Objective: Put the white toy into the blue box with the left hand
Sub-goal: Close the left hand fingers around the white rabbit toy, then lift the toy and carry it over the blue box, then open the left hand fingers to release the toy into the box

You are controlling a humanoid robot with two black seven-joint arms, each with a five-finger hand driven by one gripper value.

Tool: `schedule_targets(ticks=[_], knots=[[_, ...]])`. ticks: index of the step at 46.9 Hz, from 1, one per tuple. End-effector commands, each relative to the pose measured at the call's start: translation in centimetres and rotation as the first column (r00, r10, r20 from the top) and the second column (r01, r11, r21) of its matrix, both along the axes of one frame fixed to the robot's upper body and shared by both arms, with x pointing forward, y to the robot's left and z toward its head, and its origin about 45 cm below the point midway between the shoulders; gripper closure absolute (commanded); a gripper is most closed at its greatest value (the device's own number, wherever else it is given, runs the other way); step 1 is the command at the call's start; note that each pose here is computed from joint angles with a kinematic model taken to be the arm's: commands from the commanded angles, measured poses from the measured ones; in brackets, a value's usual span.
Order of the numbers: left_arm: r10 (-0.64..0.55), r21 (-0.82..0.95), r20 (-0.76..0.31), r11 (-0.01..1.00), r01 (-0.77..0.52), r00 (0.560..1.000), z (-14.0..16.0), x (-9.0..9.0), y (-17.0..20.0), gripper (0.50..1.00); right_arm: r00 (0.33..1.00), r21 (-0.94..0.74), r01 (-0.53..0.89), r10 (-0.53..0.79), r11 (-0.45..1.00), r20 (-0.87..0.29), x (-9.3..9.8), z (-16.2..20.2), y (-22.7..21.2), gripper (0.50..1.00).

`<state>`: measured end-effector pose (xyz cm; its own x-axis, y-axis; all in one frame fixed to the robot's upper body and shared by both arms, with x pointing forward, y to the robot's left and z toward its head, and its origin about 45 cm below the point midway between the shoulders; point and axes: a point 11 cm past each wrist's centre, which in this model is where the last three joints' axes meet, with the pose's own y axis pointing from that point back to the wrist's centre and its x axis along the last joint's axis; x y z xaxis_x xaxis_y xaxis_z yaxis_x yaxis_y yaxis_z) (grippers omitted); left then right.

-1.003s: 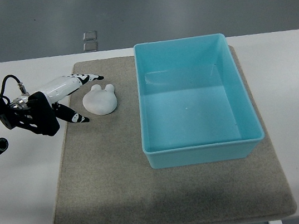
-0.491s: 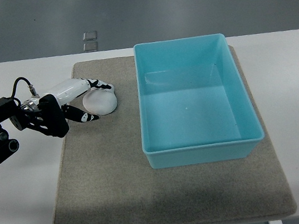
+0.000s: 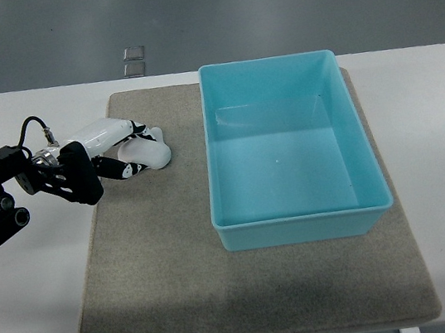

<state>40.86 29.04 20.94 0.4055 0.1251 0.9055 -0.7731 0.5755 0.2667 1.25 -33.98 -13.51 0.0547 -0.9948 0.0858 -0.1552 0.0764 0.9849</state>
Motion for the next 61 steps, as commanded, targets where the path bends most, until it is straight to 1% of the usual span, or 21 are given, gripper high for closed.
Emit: schedule_targets(ticks=[1, 11, 15, 20, 27, 34, 39, 47, 53, 59, 61], knots=[[0.014, -0.007, 0.045, 1.0, -0.014, 0.999, 0.6, 0.3, 0.3, 1.0, 1.0, 0.001, 0.0, 0.0, 1.0, 0.0, 0.0, 0.0, 0.0, 0.564], [0.053, -0.062, 0.184, 0.997, -0.042, 0.981, 3.7, 1.5, 0.3, 1.0, 1.0, 0.001, 0.0, 0.0, 1.0, 0.0, 0.0, 0.0, 0.0, 0.564], [0.043, -0.079, 0.231, 0.997, -0.025, 0.972, 5.4, 2.1, -0.5, 1.0, 1.0, -0.001, 0.0, 0.0, 1.0, 0.0, 0.0, 0.0, 0.0, 0.564], [0.004, -0.102, 0.271, 0.994, 0.025, 0.963, 7.5, 2.3, -2.1, 1.0, 1.0, -0.001, 0.001, -0.001, 1.0, 0.001, 0.0, 0.0, 0.0, 0.564], [-0.089, -0.128, 0.323, 0.982, 0.137, 0.942, 10.3, 1.9, -5.5, 1.0, 1.0, -0.001, 0.0, 0.0, 1.0, 0.0, 0.0, 0.0, 0.0, 0.564], [-0.2, -0.155, 0.34, 0.952, 0.264, 0.919, 11.3, 0.3, -9.4, 1.0, 1.0, 0.001, 0.0, 0.0, 1.0, 0.0, 0.0, 0.0, 0.0, 0.564], [-0.253, -0.178, 0.323, 0.93, 0.321, 0.912, 10.7, -0.4, -12.2, 1.0, 1.0, -0.001, 0.0, 0.0, 1.0, 0.0, 0.0, 0.0, 0.0, 0.564], [-0.333, -0.185, 0.251, 0.905, 0.383, 0.909, 8.3, -1.7, -15.2, 1.0, 1.0, 0.001, 0.0, 0.0, 1.0, 0.0, 0.0, 0.0, 0.0, 0.564], [-0.38, -0.17, 0.207, 0.894, 0.415, 0.902, 6.3, -2.8, -16.5, 1.0, 1.0, -0.001, 0.0, 0.0, 1.0, 0.0, 0.0, 0.0, 0.0, 0.564], [-0.39, -0.169, 0.186, 0.891, 0.421, 0.902, 5.4, -3.2, -16.8, 1.0, 1.0, -0.001, 0.0, 0.0, 1.0, 0.0, 0.0, 0.0, 0.0, 0.564], [-0.39, -0.171, 0.182, 0.892, 0.419, 0.903, 5.3, -3.3, -16.8, 0.967, 1.0, 0.001, 0.0, 0.0, 1.0, 0.0, 0.0, 0.0, 0.0, 0.564]])
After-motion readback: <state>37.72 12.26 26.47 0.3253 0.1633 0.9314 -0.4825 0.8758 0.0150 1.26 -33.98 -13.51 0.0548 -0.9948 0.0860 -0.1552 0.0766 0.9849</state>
